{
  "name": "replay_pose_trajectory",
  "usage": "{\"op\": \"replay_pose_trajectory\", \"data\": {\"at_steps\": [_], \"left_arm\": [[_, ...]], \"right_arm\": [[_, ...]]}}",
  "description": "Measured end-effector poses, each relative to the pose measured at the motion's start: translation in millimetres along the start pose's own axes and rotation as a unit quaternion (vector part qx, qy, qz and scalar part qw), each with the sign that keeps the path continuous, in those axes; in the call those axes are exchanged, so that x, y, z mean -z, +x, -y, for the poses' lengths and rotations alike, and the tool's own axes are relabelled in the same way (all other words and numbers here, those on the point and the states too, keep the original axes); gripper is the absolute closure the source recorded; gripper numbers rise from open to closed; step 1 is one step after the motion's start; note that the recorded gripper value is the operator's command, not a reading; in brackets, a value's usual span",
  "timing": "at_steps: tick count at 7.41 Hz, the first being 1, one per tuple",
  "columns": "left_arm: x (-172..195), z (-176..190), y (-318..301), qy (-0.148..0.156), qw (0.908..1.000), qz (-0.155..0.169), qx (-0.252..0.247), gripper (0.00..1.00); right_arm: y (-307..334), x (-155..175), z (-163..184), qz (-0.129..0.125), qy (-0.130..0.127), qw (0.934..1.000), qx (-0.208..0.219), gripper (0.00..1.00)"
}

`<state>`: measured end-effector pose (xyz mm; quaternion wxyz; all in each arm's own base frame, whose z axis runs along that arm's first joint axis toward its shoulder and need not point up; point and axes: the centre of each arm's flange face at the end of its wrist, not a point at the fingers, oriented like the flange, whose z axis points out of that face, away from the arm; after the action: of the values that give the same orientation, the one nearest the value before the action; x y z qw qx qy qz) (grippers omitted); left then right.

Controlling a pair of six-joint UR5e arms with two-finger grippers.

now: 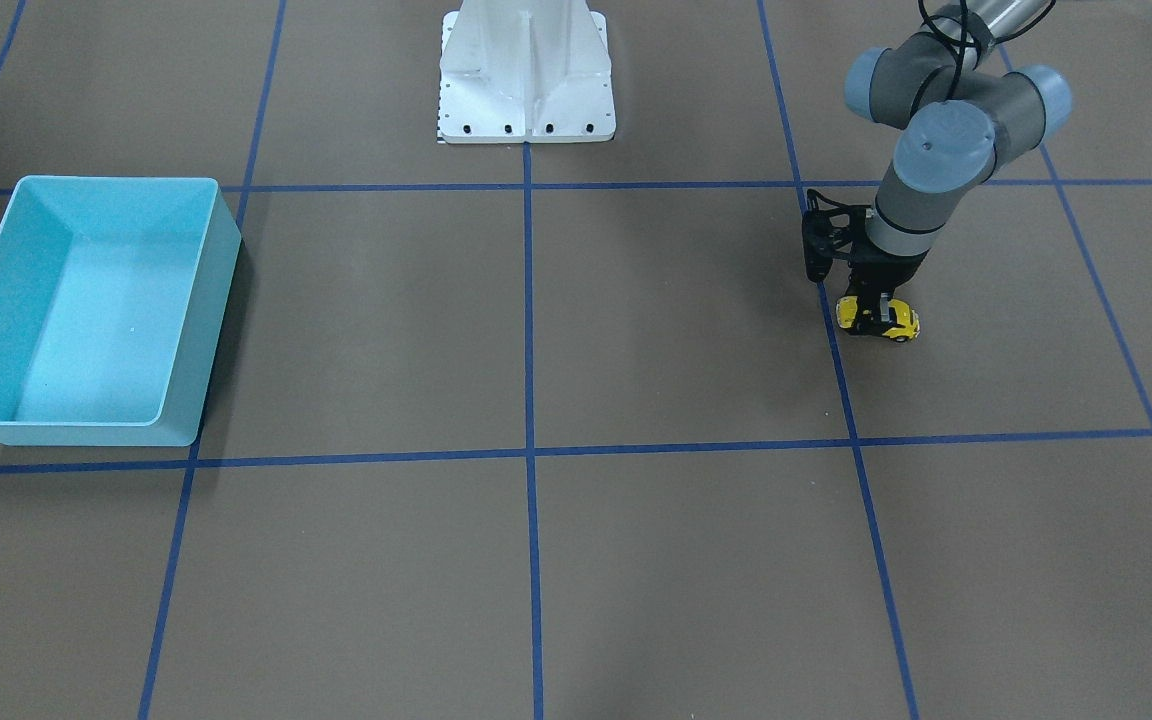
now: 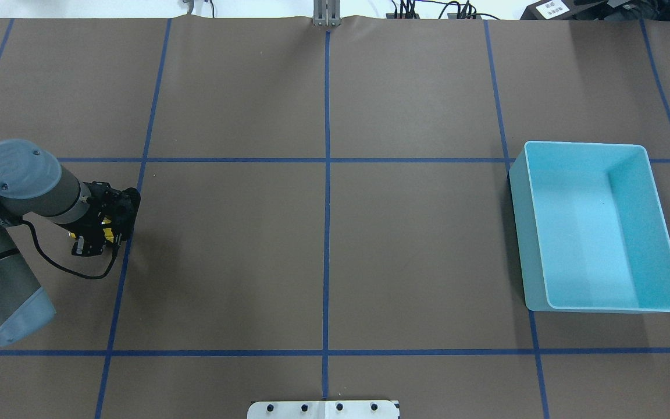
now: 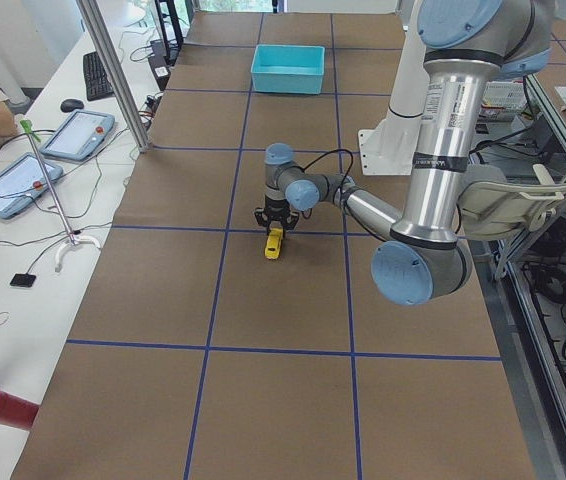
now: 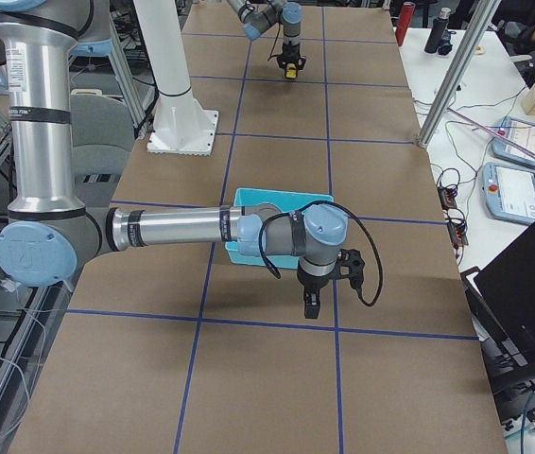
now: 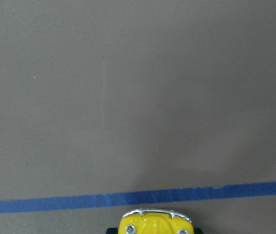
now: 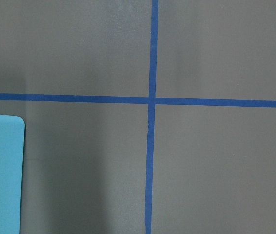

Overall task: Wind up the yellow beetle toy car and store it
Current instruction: 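Pull the held car back toward the robot with the left gripper, then open the left gripper to release the car so it rolls off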

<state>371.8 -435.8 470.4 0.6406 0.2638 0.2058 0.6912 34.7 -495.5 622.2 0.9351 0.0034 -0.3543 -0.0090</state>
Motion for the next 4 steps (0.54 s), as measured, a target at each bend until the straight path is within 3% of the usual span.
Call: {"op": "replay_pose_trajectory", "data": {"at_steps": [4], "left_arm": [[-3, -17, 3, 0.005, 1.0, -0.001, 0.0, 1.0]], "right_arm": [[0, 0, 0, 0.0, 0.0, 1.0, 0.0, 0.01]]}}
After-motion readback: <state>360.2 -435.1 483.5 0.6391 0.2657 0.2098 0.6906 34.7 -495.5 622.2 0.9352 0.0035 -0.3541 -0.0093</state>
